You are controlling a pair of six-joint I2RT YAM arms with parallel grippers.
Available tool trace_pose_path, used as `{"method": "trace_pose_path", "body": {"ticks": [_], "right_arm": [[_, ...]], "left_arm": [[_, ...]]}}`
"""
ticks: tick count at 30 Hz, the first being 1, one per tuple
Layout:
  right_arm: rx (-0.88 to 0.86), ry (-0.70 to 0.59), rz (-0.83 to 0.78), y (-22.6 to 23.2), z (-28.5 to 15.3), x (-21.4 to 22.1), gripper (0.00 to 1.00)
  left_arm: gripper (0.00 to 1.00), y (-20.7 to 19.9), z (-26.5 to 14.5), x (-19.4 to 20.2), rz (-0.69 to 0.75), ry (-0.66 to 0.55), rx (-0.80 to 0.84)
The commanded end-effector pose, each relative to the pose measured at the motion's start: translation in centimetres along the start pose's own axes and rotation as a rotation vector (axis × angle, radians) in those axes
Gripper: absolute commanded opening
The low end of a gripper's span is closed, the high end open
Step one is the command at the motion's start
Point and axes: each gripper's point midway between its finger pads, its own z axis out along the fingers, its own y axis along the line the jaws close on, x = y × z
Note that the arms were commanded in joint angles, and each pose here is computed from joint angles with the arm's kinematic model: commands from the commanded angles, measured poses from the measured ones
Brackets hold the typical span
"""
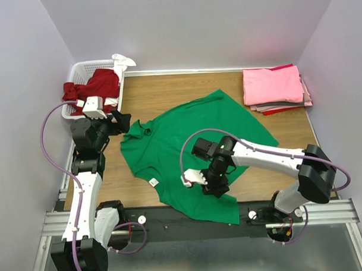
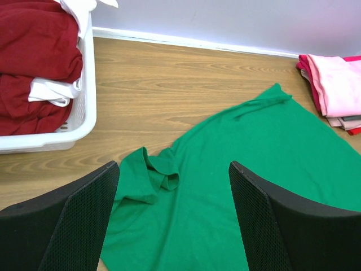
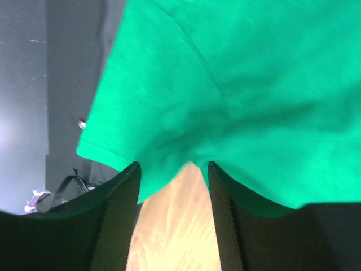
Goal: Fold and stack the t-shirts
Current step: Flatten the tshirt out
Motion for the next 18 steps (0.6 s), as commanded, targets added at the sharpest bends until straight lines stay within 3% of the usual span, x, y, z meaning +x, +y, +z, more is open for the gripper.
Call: {"method": "trace_pose_path", "body": {"ticks": [1,5,9,10,15,18], "right_arm": [[0.128,-0.027,0.091,-2.1,-3.3,1.6,0.59],[0.361,-0.175,0.322,-6.7,-8.9,4.5,0.63],[0.618,-0.342,0.62,-10.9,-14.5,11.2,0.74],[0.685,-0.356,0.737,-11.4,-15.8,14.6,0.77],[0.743,-0.379,1.16,-12.0,-16.2,26.9,0.76],[0.724,-0.413,1.29,-12.5,-15.6,31.0,0.74]], "left_arm": [[0.86,0.1,-0.3,-1.1,0.03,-0.037,-0.019],[0.86,0.0,-0.4,-1.2,0.03,-0.041,-0.013],[0.86,-0.4,-0.5,-1.4,0.032,-0.049,0.004],[0.86,-0.3,-0.5,-1.4,0.031,-0.049,0.004],[0.86,-0.9,-0.5,-1.4,0.029,-0.052,0.031],[0.86,-1.1,-0.5,-1.4,0.028,-0.051,0.043]]}}
